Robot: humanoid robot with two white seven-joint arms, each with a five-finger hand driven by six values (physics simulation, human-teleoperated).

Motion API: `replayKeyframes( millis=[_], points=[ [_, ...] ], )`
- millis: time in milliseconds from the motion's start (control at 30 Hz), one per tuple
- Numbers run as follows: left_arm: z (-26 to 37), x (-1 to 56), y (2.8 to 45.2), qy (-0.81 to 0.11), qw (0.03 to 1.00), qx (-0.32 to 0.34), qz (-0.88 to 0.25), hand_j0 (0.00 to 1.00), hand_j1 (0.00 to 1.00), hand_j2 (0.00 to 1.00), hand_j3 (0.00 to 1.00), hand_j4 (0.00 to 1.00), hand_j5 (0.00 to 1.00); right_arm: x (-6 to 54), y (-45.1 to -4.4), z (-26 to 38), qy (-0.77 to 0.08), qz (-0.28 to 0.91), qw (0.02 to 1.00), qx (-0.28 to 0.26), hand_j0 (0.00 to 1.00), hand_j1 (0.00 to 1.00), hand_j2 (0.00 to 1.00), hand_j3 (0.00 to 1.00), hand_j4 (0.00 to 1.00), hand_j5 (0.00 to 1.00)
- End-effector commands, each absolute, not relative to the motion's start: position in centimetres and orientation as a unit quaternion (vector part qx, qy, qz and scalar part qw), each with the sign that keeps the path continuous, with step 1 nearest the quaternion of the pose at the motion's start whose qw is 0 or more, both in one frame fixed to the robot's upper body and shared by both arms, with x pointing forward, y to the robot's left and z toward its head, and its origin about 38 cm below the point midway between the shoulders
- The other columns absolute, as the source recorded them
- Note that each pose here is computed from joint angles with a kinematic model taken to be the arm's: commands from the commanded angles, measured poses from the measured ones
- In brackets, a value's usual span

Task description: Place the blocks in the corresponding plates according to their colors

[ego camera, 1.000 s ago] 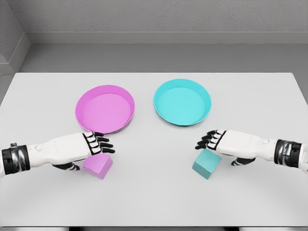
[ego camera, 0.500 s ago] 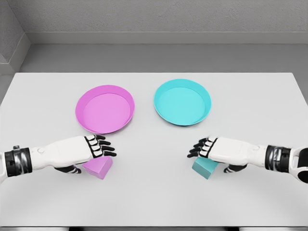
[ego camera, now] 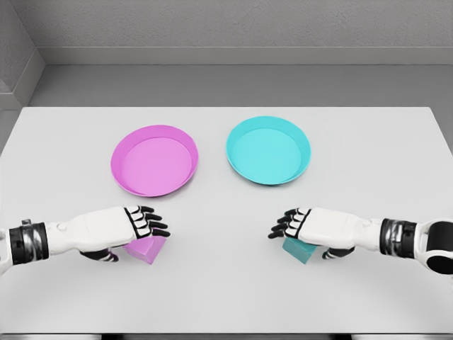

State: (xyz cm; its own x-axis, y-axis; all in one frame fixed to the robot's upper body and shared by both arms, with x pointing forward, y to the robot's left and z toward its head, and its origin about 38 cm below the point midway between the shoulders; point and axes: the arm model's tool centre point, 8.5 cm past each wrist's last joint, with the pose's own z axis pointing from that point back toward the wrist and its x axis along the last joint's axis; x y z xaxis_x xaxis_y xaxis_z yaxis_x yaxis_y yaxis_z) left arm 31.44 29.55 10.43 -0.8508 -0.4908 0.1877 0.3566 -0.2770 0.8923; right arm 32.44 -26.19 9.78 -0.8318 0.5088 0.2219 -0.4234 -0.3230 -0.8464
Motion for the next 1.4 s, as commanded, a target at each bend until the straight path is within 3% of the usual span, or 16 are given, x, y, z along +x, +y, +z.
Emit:
replayKeyframes(
  millis=[0,500,900,933,1033,1367],
  points=[
    [10.3,31.4,29.7,-0.539,0.27,0.061,-0.795,1.0,1.0,1.0,1.0,1.0,1.0,32.4,-26.3,9.5,-0.504,0.812,0.291,-0.04,1.0,1.0,1.0,1.0,1.0,1.0],
    [9.5,31.8,30.0,-0.532,0.281,0.061,-0.796,1.0,1.0,1.0,1.0,1.0,1.0,32.9,-26.0,8.8,-0.503,0.81,0.297,-0.043,0.97,0.97,0.97,0.97,0.97,0.97],
    [9.5,32.6,29.1,-0.541,0.276,0.06,-0.792,1.0,1.0,1.0,1.0,1.0,1.0,32.7,-26.1,8.5,-0.495,0.815,0.298,-0.041,0.79,0.79,0.79,0.79,0.79,0.79],
    [9.4,32.5,29.1,-0.54,0.277,0.059,-0.793,1.0,1.0,1.0,1.0,1.0,1.0,32.7,-26.1,8.5,-0.494,0.816,0.298,-0.042,0.72,0.72,0.72,0.72,0.72,0.72],
    [9.3,32.6,29.0,-0.54,0.277,0.059,-0.793,1.0,1.0,1.0,1.0,1.0,1.0,32.7,-26.1,8.5,-0.494,0.816,0.297,-0.042,0.68,0.68,0.68,0.68,0.68,0.68],
    [8.6,32.9,28.9,-0.536,0.282,0.056,-0.793,1.0,1.0,1.0,1.0,1.0,1.0,33.3,-26.2,9.4,-0.5,0.813,0.293,-0.052,0.64,0.64,0.64,0.64,0.64,0.64]
  ],
)
